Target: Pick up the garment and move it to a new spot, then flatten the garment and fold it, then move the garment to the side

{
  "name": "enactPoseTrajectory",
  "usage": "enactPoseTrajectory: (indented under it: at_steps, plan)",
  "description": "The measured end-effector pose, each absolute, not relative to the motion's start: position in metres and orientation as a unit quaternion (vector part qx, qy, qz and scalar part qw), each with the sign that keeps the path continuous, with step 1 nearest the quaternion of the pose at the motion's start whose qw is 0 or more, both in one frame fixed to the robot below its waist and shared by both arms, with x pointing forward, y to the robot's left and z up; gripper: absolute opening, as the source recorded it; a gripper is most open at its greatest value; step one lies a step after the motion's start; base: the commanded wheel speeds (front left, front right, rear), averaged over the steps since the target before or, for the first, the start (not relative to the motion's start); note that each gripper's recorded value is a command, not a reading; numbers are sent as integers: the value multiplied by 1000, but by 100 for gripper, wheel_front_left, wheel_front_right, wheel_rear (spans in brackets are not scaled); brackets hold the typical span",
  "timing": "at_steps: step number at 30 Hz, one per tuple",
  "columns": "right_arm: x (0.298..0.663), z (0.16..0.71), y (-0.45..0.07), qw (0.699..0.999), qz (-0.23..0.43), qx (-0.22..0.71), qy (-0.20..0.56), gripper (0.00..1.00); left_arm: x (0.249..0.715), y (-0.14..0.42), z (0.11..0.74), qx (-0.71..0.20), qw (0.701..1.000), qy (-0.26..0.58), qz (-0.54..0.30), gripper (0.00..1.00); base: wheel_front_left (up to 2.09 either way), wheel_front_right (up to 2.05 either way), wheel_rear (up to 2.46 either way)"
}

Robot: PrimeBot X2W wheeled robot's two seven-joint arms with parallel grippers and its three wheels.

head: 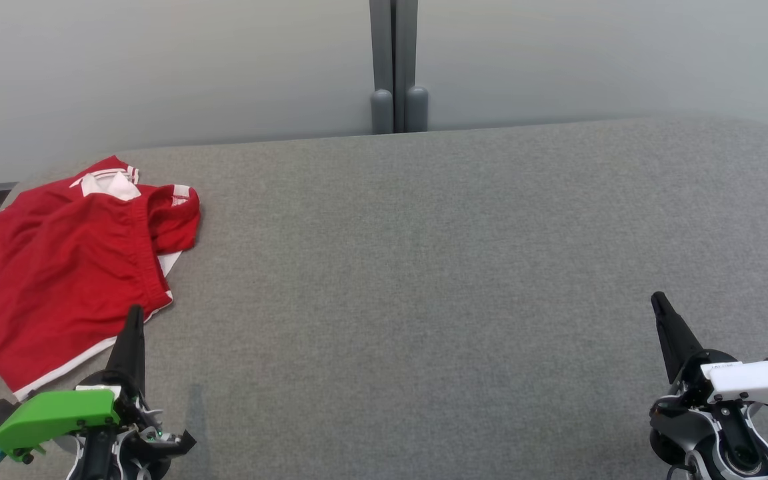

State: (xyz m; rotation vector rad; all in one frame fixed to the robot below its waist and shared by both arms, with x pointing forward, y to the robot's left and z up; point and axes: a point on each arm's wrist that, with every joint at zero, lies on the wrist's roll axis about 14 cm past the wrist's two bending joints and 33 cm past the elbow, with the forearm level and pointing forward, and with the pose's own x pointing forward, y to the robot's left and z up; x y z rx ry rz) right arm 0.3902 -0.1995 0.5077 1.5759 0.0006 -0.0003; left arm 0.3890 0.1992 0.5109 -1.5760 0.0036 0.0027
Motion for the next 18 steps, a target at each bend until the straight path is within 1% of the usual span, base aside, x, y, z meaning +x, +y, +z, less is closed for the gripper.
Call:
enactPoseTrajectory:
  at_steps: [5,6,12,18]
  plan:
    - [390,508,-200,705,0,709,0,0,389,199,511,-709,705,2,1,0,0,0,0]
    - [390,507,-199,705,-1,709,1,100,389,199,510,-709,705,2,2,100,0,0,0]
    - [375,475,-196,697,-35,715,33,100,375,196,478,-713,700,36,35,100,0,0,0]
    - [374,473,-195,704,-42,708,31,100,373,190,475,-709,703,40,38,100,0,0,0]
